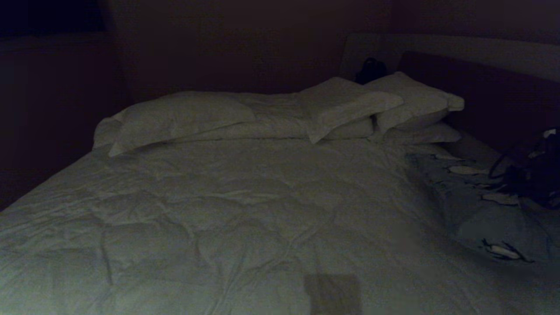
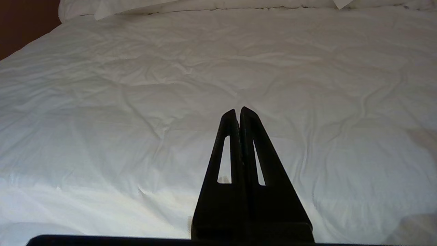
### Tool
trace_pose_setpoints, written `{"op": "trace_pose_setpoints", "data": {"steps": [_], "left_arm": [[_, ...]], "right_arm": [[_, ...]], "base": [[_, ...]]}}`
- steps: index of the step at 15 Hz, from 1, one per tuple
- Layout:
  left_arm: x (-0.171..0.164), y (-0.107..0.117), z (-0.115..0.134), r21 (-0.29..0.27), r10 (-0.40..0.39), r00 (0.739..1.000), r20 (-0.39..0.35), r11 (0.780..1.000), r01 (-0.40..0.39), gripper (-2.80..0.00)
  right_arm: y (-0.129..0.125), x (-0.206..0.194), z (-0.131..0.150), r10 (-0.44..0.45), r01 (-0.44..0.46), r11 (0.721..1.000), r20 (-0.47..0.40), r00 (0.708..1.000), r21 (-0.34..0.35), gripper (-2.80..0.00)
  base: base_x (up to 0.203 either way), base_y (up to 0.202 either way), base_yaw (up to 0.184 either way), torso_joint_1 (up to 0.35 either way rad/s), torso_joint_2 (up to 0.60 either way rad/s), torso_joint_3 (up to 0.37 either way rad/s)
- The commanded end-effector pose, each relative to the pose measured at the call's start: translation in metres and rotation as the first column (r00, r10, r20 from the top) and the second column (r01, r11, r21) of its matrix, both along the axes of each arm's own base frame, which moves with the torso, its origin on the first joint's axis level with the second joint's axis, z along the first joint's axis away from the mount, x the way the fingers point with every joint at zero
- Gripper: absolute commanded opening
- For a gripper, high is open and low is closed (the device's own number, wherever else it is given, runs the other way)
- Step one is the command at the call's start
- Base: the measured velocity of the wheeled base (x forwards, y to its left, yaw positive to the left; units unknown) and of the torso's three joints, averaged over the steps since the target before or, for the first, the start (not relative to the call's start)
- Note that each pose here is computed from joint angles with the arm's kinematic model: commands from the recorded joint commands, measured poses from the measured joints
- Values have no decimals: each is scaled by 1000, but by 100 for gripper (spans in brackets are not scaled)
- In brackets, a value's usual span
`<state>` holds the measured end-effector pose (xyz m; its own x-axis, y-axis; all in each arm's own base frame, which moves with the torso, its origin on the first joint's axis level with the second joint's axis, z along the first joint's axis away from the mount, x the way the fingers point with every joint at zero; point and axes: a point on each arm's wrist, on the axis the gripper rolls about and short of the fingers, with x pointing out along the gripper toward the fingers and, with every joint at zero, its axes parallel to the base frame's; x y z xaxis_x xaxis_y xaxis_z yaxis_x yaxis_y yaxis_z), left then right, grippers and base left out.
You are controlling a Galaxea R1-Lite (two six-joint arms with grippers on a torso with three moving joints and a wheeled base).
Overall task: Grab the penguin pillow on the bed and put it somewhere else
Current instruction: Pick up the pillow
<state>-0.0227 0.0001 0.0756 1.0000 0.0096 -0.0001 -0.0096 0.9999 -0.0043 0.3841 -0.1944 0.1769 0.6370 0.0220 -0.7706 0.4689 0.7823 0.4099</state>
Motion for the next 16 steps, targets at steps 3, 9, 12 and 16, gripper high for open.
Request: {"op": "trace_pose_setpoints", "data": {"steps": [3, 9, 12, 16], "left_arm": [[0, 0, 0, 0, 1, 1000, 0, 1000, -1, -280], [0, 0, 0, 0, 1, 1000, 0, 1000, -1, -280], [0, 0, 0, 2, 1, 1000, -2, 1000, -1, -280], [0, 0, 0, 3, 1, 1000, -1, 1000, -1, -280]], "right_arm": [[26, -23, 48, 66, -71, 995, 81, 995, 66, -280], [77, -54, 101, 179, -185, 983, 183, 967, 14, -280], [104, -63, 113, 237, -244, 970, 182, 954, 20, -280], [123, -77, 131, 259, -269, 963, 220, 941, 19, -280]], "base": [[0, 0, 0, 0, 0, 0], [0, 0, 0, 0, 0, 0], [0, 0, 0, 0, 0, 0], [0, 0, 0, 0, 0, 0]]}}
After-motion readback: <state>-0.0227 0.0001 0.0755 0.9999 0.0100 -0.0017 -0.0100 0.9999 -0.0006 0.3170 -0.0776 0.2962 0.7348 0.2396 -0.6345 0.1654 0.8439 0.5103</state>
